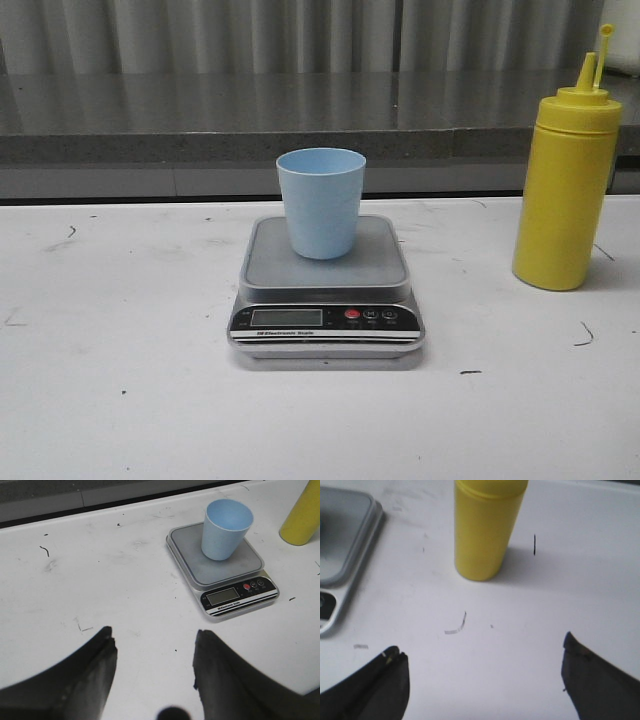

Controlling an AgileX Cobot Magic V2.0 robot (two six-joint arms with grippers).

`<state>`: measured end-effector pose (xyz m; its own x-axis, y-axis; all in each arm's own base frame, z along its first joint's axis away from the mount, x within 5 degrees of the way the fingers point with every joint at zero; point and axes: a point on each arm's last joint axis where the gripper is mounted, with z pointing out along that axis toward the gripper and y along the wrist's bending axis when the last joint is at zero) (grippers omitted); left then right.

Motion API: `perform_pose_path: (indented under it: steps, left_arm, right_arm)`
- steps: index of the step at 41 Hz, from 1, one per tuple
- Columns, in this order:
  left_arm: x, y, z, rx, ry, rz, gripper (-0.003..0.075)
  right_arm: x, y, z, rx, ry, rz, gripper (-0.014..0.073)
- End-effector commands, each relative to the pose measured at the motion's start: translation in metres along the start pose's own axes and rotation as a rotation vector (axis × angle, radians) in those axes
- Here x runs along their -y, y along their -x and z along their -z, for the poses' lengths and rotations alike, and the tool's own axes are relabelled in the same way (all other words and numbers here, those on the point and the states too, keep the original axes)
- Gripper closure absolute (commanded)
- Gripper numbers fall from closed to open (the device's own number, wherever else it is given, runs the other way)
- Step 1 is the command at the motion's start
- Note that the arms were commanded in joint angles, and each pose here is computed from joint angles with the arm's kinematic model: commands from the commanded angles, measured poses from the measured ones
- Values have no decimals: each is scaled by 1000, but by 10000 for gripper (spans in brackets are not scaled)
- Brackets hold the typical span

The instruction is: Pour seasoning into cup on scale with both arms

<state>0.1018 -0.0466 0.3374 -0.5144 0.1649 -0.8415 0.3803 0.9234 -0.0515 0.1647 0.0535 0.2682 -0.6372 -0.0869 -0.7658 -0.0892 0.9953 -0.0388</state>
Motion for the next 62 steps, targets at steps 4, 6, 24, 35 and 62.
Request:
perform_pose_path:
  steps: [4,6,24,35,62]
  left_arm:
    - [1,13,5,93,-9,13,365]
    - [1,13,5,93,-9,13,365]
    - [1,13,5,93,-9,13,365]
    - [1,13,5,93,-9,13,365]
    - [1,13,5,93,-9,13,692]
  right_arm:
    - [-9,12,29,-184,78,156,-39]
    - [-9,14,36,-187,119,182,-39]
    - [19,-24,102,146,250,49,-39]
    - [37,-42,121,286,205,68,-29]
    - [37,-44,121,274,200,68,664]
